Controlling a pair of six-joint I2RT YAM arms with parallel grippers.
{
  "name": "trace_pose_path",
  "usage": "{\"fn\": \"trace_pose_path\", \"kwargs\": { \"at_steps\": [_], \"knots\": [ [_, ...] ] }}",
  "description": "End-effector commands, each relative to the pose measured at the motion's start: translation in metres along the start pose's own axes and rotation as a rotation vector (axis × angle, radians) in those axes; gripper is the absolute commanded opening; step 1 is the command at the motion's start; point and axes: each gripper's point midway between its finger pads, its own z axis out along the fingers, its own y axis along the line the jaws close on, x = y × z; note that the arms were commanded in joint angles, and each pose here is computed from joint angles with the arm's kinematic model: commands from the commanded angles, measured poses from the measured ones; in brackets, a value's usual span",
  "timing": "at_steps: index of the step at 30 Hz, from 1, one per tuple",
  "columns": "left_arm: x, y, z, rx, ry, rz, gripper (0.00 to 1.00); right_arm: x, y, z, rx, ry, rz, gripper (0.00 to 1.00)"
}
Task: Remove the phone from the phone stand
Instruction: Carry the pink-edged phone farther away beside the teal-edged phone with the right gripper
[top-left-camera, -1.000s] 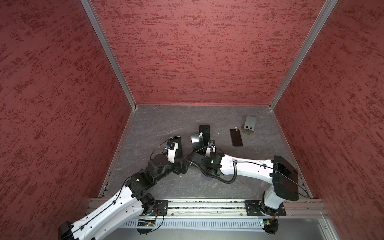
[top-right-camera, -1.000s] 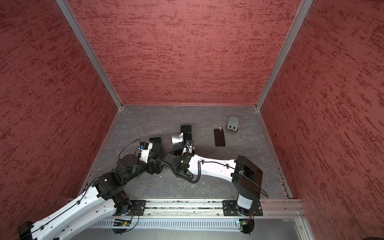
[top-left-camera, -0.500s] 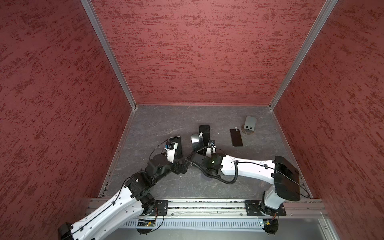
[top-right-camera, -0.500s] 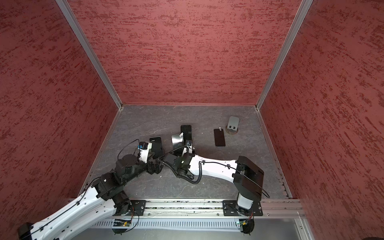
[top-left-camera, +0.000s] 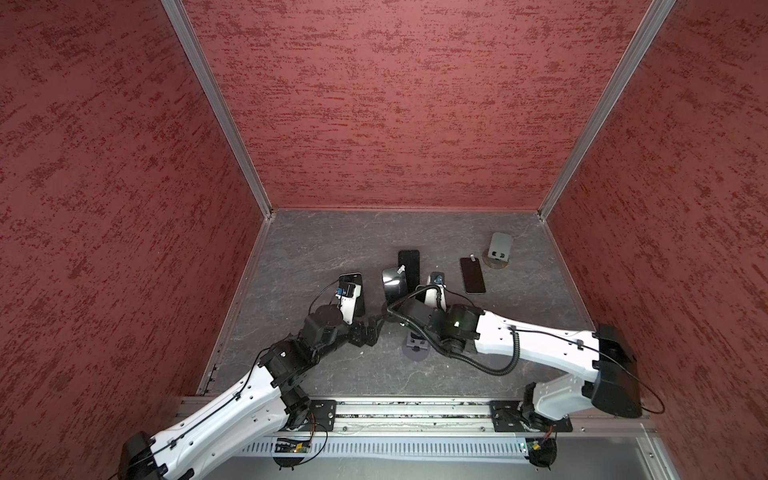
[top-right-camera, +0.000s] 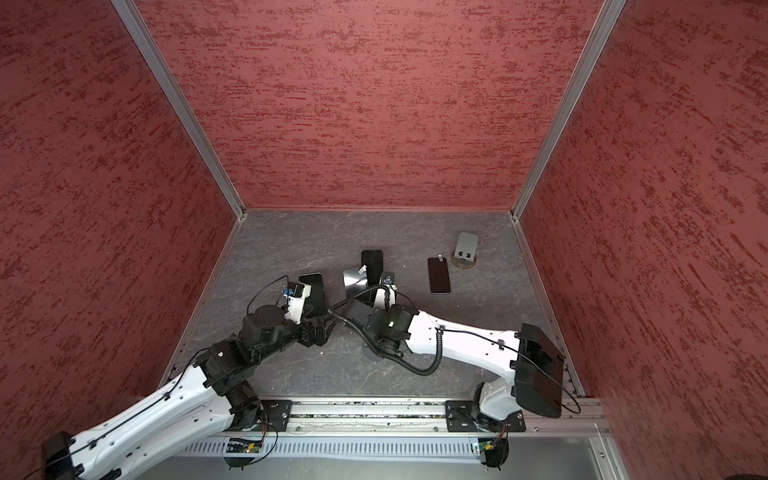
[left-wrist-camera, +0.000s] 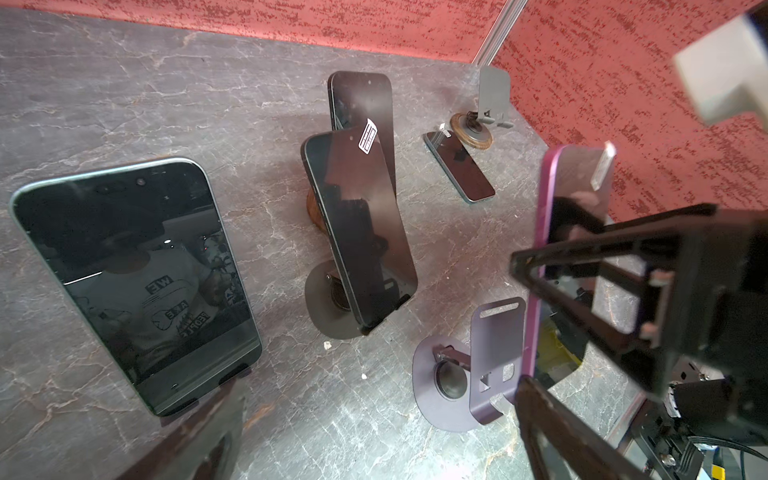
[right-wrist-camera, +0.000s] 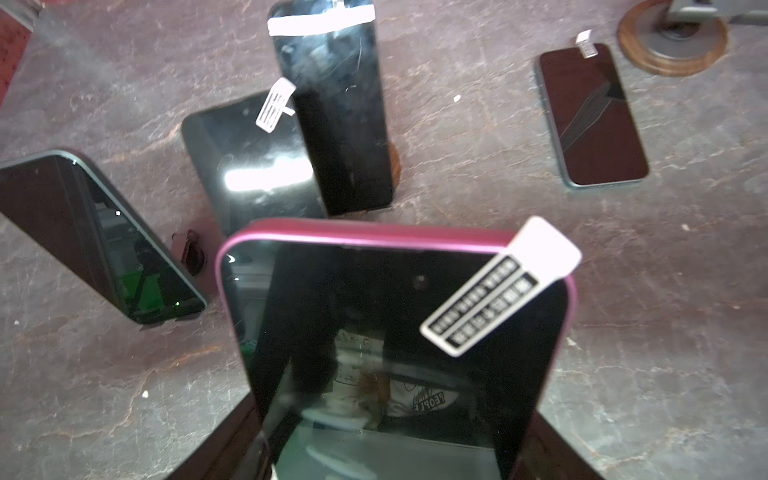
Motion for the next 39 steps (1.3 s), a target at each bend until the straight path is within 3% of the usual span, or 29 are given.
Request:
{"fn": "trace_pose_path", "kwargs": {
  "at_steps": [1,16,39],
  "knots": [
    [-0.019,-0.01,-0.002,0.032,-0.043,-0.002,0.99,-0.026,-0.014,-0.01,-0.022,-0.064,0.045,0.56],
    [-0.032,-0.022,0.013,0.054,-0.031,-0.024,0.99,-0.048,-0.08,0.025,0.048,0.016,-0.005,0.57],
    [-0.047,-0.046,0.02,0.15,-0.024,-0.064,0.99,-0.059,-0.108,0.129,0.05,0.169,-0.111,0.59]
  ]
}}
